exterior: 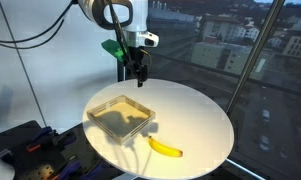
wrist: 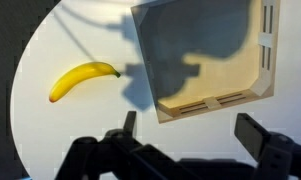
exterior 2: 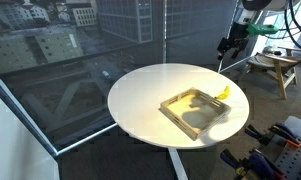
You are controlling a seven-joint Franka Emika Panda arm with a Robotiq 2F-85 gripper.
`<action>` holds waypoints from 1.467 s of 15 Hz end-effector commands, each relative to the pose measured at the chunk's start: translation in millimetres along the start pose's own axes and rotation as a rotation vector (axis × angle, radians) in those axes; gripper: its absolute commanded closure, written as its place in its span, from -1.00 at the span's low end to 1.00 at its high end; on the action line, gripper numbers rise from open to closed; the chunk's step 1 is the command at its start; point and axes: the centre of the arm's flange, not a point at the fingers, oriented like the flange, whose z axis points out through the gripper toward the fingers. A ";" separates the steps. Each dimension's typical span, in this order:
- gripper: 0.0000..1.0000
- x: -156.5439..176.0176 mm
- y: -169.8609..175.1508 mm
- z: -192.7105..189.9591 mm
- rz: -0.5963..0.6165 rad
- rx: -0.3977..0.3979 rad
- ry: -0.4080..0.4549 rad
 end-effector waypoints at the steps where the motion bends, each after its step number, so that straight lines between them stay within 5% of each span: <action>1: -1.00 -21.7 -3.7 -16.9 -0.040 0.021 -0.005; 22: -1.00 -64.1 -21.2 -56.7 -0.120 0.048 -0.015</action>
